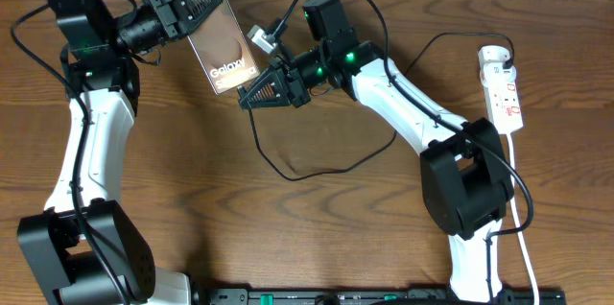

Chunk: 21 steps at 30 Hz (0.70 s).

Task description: Plug charger to phone and switch on socket

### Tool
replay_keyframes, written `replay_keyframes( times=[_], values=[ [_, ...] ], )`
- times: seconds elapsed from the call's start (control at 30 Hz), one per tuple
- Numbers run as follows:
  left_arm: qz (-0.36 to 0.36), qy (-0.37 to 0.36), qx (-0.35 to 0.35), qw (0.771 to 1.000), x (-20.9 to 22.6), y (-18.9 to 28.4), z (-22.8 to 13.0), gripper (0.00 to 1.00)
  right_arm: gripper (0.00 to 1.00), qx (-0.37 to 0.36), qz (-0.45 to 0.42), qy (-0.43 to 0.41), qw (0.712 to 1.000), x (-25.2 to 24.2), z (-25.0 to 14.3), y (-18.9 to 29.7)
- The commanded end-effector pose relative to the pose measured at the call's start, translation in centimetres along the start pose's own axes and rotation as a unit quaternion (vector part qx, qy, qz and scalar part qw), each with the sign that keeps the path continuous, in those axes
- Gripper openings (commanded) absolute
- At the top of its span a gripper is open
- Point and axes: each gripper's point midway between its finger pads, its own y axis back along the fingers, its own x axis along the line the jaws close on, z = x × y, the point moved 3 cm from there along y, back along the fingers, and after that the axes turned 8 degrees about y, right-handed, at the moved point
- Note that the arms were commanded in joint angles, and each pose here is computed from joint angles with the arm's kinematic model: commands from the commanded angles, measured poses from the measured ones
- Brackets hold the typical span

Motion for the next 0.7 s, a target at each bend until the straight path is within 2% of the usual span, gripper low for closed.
replay_keyframes(
  times=[0.0,0.67],
  values=[
    [-0.031,-0.028,0.049,0.998,-1.2,-0.5,-1.6,0.07,0.01,-0.006,-0.005,0.003,1.0,0.5,1.8,0.5],
    [-0.043,-0.019,0.077,0.996,-1.6,-1.5,-2.9,0.07,0.01,-0.028,-0.044,0.026,0.998,-0.3,3.8,2.1]
  ],
)
